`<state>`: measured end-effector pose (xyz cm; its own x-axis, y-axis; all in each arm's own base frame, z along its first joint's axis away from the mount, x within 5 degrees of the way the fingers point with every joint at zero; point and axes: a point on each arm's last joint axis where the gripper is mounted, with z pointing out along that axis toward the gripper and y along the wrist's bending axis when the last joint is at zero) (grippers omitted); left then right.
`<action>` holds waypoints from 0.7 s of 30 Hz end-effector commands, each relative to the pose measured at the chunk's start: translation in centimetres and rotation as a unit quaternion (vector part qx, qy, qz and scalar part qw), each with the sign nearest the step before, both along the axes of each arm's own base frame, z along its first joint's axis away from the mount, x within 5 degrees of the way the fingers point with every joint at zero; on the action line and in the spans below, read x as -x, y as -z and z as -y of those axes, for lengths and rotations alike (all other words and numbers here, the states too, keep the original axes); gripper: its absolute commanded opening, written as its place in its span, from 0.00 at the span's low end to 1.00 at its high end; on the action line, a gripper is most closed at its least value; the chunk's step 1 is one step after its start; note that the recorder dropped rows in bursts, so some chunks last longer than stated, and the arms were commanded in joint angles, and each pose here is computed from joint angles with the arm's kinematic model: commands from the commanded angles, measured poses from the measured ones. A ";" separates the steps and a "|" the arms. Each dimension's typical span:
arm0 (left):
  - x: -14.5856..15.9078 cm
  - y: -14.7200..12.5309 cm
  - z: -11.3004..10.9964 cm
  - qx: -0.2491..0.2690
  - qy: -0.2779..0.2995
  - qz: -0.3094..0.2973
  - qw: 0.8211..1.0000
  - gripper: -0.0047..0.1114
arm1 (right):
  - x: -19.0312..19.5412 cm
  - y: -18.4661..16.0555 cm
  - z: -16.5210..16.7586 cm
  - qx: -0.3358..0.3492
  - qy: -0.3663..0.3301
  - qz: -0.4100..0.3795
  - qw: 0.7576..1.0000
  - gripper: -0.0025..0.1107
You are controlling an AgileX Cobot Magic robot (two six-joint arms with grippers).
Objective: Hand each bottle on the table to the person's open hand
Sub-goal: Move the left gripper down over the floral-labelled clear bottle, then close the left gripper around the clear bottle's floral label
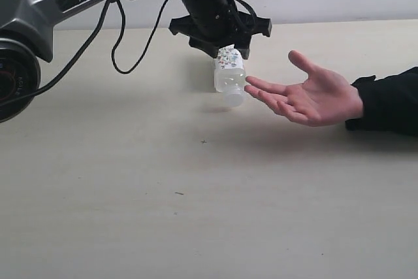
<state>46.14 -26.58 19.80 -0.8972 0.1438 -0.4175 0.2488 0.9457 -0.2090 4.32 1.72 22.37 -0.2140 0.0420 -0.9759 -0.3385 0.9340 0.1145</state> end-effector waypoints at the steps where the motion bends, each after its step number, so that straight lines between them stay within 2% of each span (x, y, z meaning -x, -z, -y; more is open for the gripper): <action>1: -0.1 -0.5 0.4 0.015 0.004 0.014 1.000 0.36 | 0.0 0.2 0.0 0.002 0.002 0.003 1.000 0.02; 2: 0.0 -0.5 0.4 0.017 0.004 0.008 1.000 0.34 | 0.0 0.2 0.0 0.002 0.002 0.003 1.000 0.02; 4: 0.2 -0.3 0.3 0.012 0.002 -0.005 1.000 0.41 | 0.0 0.2 0.0 0.002 0.002 0.003 1.000 0.02; 7: 0.7 -0.1 0.2 0.006 0.004 -0.033 0.999 0.71 | 0.0 0.2 0.0 0.002 0.002 0.003 1.000 0.02; 10: 0.9 -0.1 0.3 0.015 -0.004 -0.051 0.999 0.93 | 0.0 0.1 0.0 0.000 0.001 0.002 1.000 0.02; 21: 1.1 -0.1 0.6 0.033 -0.006 -0.062 0.998 0.94 | 0.0 0.1 0.0 0.000 0.001 0.002 1.000 0.02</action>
<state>45.09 -26.96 19.61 -0.9466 0.1144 -0.3013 0.2045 0.9357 -0.2874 4.31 1.73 22.38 -0.2147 0.0436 -0.9757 -0.3389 0.9336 0.1163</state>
